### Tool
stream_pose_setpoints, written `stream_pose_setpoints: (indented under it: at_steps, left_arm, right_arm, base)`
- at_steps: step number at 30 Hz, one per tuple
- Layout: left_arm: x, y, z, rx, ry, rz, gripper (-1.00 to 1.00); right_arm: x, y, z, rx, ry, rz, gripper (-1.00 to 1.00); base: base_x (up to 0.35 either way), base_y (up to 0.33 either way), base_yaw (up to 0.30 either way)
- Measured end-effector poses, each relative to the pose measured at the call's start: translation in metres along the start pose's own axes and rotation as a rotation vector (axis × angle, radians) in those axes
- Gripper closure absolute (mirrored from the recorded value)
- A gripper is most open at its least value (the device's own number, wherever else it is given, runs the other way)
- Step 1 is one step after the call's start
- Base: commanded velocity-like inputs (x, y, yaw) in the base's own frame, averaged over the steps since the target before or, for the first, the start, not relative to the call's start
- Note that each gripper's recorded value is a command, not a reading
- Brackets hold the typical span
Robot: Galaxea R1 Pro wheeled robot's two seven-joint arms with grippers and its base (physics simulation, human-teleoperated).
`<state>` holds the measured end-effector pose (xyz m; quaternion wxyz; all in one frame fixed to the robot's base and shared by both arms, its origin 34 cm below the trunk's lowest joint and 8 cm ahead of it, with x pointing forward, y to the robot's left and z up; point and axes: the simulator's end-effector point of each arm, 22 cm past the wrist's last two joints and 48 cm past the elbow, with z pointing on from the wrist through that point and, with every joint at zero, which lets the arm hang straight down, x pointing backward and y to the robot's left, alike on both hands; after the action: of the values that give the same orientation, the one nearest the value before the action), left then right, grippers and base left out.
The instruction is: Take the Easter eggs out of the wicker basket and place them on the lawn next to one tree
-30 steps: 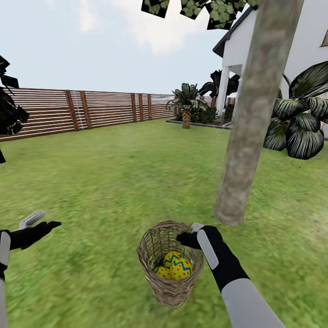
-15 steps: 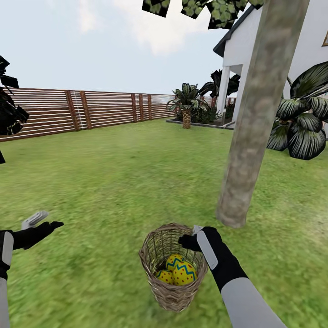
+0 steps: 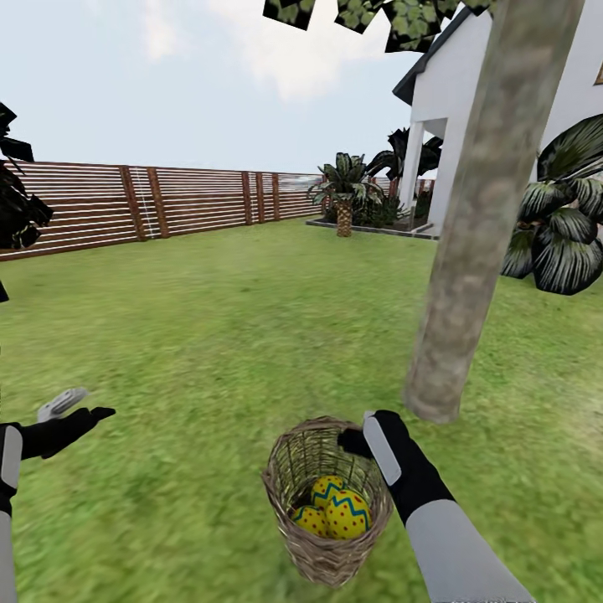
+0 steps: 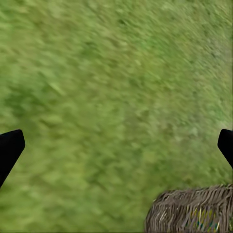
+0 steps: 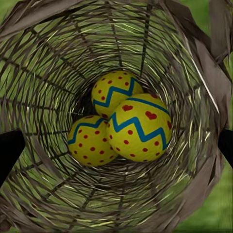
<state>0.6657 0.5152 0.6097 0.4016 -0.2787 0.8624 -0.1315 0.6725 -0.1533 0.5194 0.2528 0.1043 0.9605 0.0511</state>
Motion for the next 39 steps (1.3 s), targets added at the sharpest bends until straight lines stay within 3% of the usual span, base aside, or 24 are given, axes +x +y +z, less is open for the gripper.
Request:
stream_pose_setpoints:
  at_steps: [9, 14, 24, 31, 39]
  left_arm:
    - [-0.001, 0.001, -0.001, -0.001, -0.002, 0.000, -1.00]
    - [-0.001, 0.001, -0.001, -0.001, -0.002, 0.000, -1.00]
    - [0.000, 0.000, 0.000, -0.001, -0.001, 0.001, -1.00]
    - [0.000, 0.000, 0.000, -0.001, 0.001, 0.003, -1.00]
    - [0.002, -0.002, 0.002, 0.001, 0.004, 0.004, -1.00]
  right_arm:
    - [0.009, -0.005, 0.007, 0.030, 0.049, -0.013, -1.00]
    - [0.023, -0.008, 0.020, 0.059, 0.131, -0.035, -1.00]
    - [0.036, -0.012, 0.028, 0.081, 0.173, -0.040, -1.00]
    - [0.060, -0.029, 0.053, 0.141, 0.159, 0.007, -1.00]
    - [0.060, -0.034, 0.058, 0.161, 0.133, 0.007, -1.00]
  base:
    - [0.002, 0.222, 0.000]
    - [0.000, 0.033, 0.000]
    - [0.000, 0.002, 0.000]
    - [0.000, 0.000, 0.000]
    - [0.000, 0.000, 0.000]
